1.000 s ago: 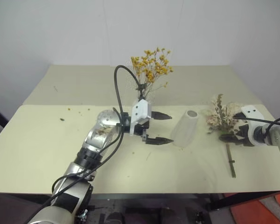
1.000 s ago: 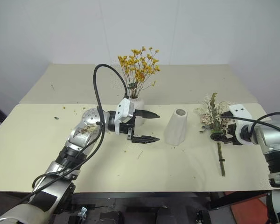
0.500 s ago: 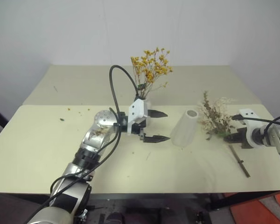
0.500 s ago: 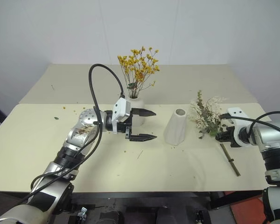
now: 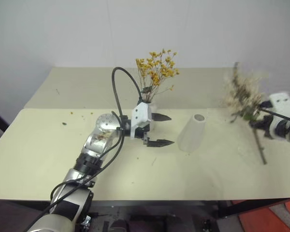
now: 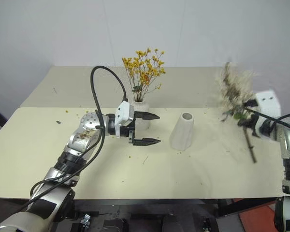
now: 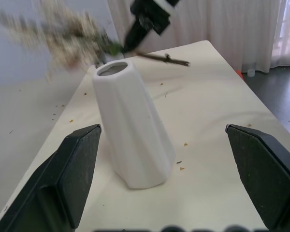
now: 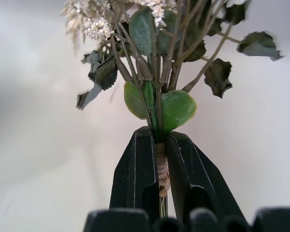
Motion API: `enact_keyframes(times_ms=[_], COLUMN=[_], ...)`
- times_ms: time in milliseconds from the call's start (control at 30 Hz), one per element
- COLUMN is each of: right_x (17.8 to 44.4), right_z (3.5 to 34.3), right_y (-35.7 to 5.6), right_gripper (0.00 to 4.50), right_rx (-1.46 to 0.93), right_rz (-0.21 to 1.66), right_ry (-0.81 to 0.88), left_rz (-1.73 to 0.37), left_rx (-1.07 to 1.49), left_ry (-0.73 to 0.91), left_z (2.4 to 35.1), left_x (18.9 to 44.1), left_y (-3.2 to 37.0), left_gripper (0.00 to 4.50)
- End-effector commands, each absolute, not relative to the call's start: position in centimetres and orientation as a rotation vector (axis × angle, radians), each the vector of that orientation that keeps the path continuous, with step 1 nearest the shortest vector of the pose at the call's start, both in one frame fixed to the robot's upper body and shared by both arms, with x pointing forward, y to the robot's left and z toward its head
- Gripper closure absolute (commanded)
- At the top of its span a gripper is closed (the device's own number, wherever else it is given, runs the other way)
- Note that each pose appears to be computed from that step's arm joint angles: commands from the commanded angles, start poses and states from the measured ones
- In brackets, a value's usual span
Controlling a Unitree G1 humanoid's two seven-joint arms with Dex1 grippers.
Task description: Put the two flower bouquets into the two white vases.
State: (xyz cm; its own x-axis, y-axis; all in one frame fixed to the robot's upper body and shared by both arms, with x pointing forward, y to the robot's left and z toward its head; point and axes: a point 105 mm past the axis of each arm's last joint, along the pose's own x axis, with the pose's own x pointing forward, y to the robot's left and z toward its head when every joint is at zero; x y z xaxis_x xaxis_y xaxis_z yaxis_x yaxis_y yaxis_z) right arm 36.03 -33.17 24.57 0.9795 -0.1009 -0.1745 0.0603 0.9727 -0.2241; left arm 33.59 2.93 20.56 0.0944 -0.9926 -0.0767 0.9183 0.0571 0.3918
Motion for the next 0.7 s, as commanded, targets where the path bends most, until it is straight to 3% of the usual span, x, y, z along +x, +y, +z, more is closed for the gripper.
enact_keyframes(times_ms=[33,133,300,400,700], right_x=[34.5,33.9,32.0,31.2,29.8], right_z=[31.8,34.0,36.8,36.5,35.6], right_y=[-32.6,-30.6,-26.3,-23.7,-19.9], right_gripper=[4.36,4.36,4.36,4.36,4.36], right_rx=[-0.186,-0.106,0.097,0.106,0.147], right_rz=[-0.204,-0.172,0.071,0.188,0.307], right_ry=[-0.214,-0.392,-0.664,-0.697,-0.678], left_rz=[-1.464,-1.461,-1.466,-1.469,-1.462], left_rx=[0.362,0.350,0.348,0.356,0.359], left_ry=[-0.292,-0.300,-0.306,-0.304,-0.292], left_z=[22.1,22.5,22.7,22.6,22.2], left_x=[33.5,33.6,33.7,33.6,33.6], left_y=[3.4,3.4,3.3,3.2,3.3], left_gripper=[0.00,0.00,0.00,0.00,0.00])
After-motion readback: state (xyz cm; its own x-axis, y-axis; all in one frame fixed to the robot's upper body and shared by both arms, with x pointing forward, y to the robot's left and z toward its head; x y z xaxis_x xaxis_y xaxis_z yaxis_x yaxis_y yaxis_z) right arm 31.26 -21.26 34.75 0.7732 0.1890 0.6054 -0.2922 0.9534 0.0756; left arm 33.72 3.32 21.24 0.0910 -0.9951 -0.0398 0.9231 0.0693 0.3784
